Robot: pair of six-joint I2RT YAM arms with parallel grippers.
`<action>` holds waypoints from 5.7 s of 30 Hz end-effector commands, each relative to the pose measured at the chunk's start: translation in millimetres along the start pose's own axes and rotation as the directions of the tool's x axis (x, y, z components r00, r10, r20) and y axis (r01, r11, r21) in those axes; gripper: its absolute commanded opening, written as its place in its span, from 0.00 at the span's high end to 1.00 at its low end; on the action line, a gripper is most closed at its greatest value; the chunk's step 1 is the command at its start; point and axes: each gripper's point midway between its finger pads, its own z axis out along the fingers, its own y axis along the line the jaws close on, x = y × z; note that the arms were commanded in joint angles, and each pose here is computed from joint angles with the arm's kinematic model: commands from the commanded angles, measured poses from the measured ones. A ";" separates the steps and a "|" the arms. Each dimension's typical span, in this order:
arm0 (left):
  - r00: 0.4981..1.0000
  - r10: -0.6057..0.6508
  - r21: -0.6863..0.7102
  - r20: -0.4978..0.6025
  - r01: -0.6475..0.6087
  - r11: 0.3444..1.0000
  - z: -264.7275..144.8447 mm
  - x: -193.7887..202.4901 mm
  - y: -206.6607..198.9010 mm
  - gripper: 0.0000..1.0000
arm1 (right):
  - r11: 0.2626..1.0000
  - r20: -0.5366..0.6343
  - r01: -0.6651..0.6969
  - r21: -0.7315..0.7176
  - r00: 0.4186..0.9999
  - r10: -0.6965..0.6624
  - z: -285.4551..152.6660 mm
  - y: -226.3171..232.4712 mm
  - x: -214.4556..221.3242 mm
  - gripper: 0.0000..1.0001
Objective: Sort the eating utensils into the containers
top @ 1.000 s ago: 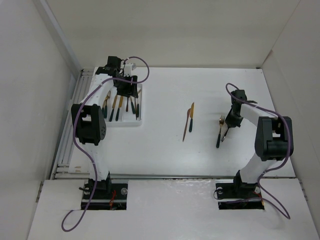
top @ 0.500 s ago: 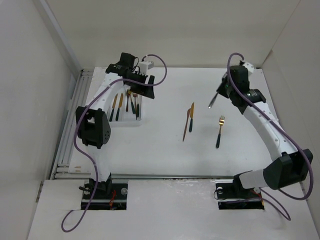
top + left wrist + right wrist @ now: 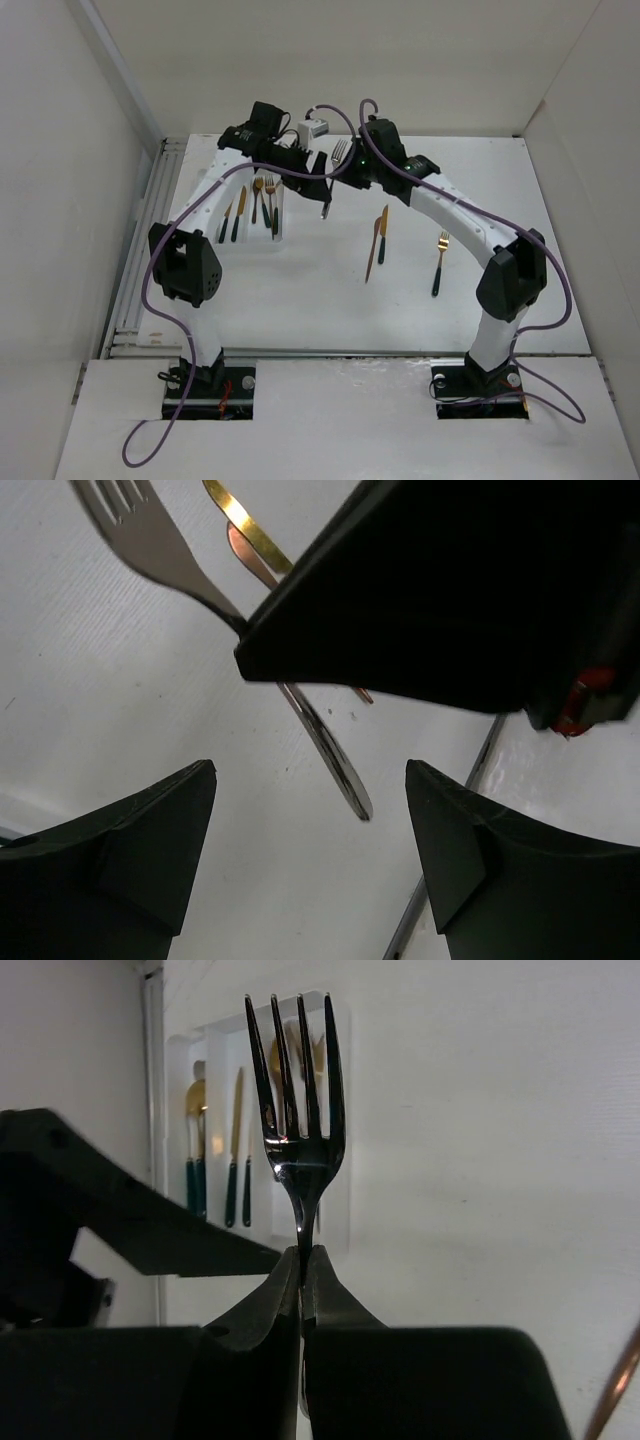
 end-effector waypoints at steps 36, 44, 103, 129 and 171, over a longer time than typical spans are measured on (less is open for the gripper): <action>0.887 -0.450 -0.300 0.106 0.460 0.836 -23.0 94.6 161.5 1.00 | 0.999 0.100 -0.033 -0.035 0.994 0.037 -43.6 -7.8 -26.1 0.56; 0.845 -0.530 -0.377 0.073 0.515 0.770 -8.6 125.1 194.6 1.00 | 0.999 0.127 -0.050 0.000 0.991 0.050 -57.0 -24.7 -34.0 0.56; 0.925 -0.316 -0.516 0.210 0.379 0.768 -98.2 35.2 159.3 0.49 | 0.734 -0.280 0.058 0.676 0.942 0.183 -88.8 -348.9 115.4 0.89; 0.997 0.007 0.026 0.071 -0.009 1.000 -15.2 -12.3 -17.7 0.28 | 0.997 0.120 -0.071 0.001 0.990 0.071 -45.8 -15.1 -39.0 1.00; 0.852 -0.499 -0.166 0.155 0.521 0.837 -32.9 86.8 131.9 1.00 | 0.994 0.104 -0.076 -0.080 0.991 0.084 -42.3 4.6 -23.6 0.54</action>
